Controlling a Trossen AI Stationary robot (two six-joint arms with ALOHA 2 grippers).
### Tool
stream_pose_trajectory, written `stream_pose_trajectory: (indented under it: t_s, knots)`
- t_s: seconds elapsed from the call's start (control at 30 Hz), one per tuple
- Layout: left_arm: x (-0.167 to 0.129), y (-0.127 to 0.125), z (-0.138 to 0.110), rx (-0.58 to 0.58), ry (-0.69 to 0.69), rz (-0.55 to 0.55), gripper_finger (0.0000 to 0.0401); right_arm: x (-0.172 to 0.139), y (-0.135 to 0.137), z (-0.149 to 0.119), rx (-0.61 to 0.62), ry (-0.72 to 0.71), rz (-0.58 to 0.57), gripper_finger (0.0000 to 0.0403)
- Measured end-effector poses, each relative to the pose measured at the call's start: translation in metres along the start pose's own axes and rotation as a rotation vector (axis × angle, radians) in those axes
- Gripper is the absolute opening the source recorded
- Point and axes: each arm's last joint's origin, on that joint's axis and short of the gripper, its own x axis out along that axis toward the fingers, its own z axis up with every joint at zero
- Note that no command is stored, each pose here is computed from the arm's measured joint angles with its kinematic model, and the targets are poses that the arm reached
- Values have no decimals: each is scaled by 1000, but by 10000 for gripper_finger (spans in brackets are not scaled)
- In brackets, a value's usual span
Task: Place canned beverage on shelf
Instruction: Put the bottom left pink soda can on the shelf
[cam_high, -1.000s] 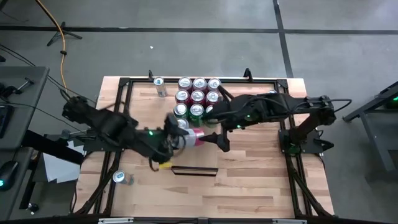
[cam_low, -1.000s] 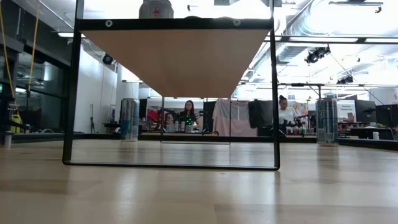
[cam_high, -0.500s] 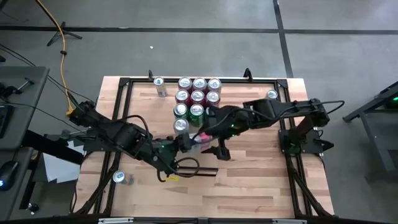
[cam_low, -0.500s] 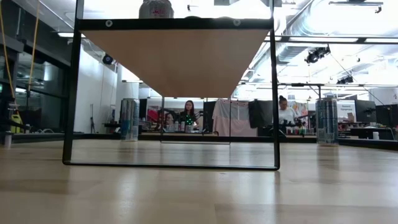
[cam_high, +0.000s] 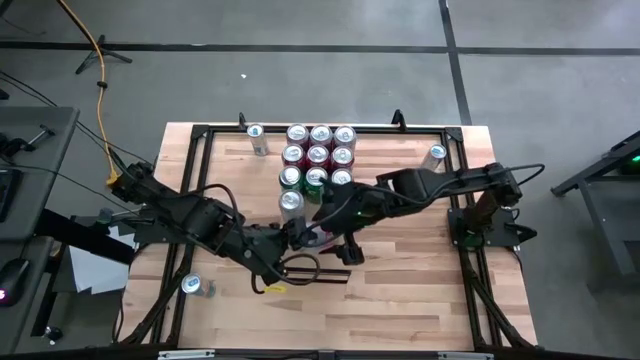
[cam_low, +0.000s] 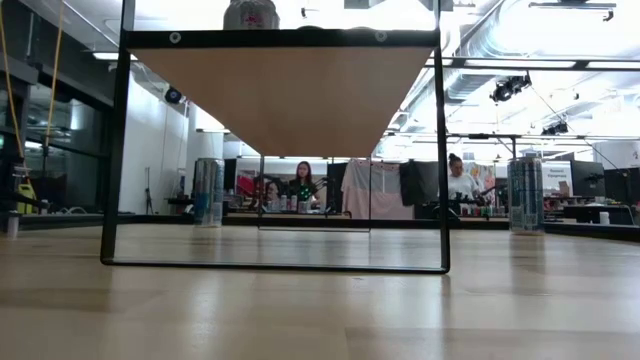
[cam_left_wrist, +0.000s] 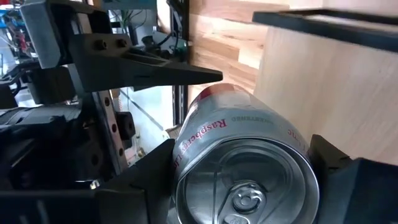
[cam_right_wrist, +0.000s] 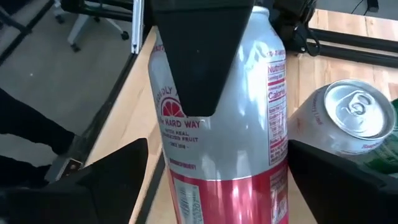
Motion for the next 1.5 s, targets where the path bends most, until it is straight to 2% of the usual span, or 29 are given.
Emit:
stream_pose_trajectory:
  t_s: [0.33,0.53,0.73,0.87,1.1,1.33,1.43,1.5]
  knots:
    - [1,4,1,6,-26,27,191,2,1,1,39,-9,35,339]
    - [1,4,1,4,-41,24,195,2,3,1,37,-7,50,282]
    - [1,4,2,-40,-73,8,265,2,4,1,36,-5,63,274]
    - [0,4,1,-70,-68,10,295,3,4,0,35,2,68,274]
    - [-3,2,2,-221,-15,24,306,-1,4,-2,30,23,74,274]
    - [-26,-7,-10,-373,71,7,307,-23,4,-9,43,79,60,274]
    - [-43,-12,-17,-515,104,18,307,-35,5,-17,92,147,51,274]
    - [-55,-13,-23,-675,111,53,308,-43,9,-25,127,221,46,274]
